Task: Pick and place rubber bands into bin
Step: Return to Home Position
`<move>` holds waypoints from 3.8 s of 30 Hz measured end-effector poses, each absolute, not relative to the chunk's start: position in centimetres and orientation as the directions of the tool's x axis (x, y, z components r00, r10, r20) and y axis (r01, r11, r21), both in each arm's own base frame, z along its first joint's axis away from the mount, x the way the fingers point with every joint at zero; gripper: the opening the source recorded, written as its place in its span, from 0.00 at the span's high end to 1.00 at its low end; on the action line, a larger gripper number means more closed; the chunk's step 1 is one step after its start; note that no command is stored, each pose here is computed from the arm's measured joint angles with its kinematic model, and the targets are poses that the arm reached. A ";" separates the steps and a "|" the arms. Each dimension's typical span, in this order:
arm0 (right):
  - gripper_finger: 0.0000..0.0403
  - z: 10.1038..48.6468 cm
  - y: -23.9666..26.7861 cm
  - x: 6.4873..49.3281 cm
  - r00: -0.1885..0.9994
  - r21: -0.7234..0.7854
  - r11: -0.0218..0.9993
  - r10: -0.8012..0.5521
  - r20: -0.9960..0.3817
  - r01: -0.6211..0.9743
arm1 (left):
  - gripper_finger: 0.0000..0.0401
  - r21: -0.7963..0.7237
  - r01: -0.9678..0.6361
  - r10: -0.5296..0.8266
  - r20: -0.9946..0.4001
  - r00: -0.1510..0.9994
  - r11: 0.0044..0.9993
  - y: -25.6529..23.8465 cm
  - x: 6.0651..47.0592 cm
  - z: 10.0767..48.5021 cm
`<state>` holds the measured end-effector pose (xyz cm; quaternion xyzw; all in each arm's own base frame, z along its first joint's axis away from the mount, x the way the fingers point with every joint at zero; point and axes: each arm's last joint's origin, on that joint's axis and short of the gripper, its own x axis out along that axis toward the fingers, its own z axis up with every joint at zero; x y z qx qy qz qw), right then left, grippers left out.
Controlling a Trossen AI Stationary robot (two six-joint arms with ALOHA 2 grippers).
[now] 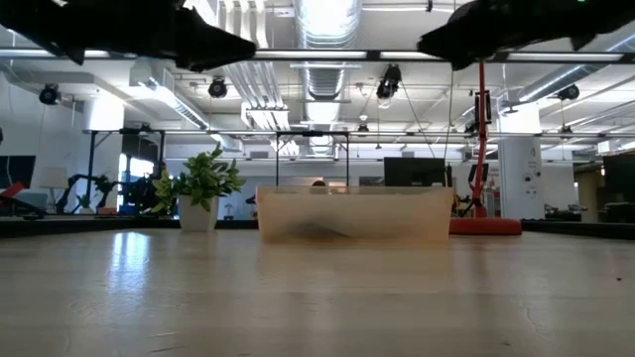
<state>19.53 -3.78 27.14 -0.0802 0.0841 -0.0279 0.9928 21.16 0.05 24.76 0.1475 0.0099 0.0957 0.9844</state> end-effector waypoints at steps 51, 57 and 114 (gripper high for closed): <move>0.76 17.4 0.7 11.7 0.998 0.034 0.999 -0.025 0.061 0.023 | 0.63 0.213 -0.436 0.400 0.191 0.896 0.875 1.0 10.0 18.7; 0.77 17.5 1.0 11.7 0.998 0.038 0.999 -0.019 0.061 0.017 | 0.63 0.218 -0.430 0.389 0.208 0.897 0.876 1.0 9.4 18.7; 0.82 16.9 0.9 9.7 0.999 -0.220 0.975 0.020 0.026 -0.013 | 0.63 0.317 0.021 -0.050 0.083 0.995 0.948 -0.3 9.9 17.3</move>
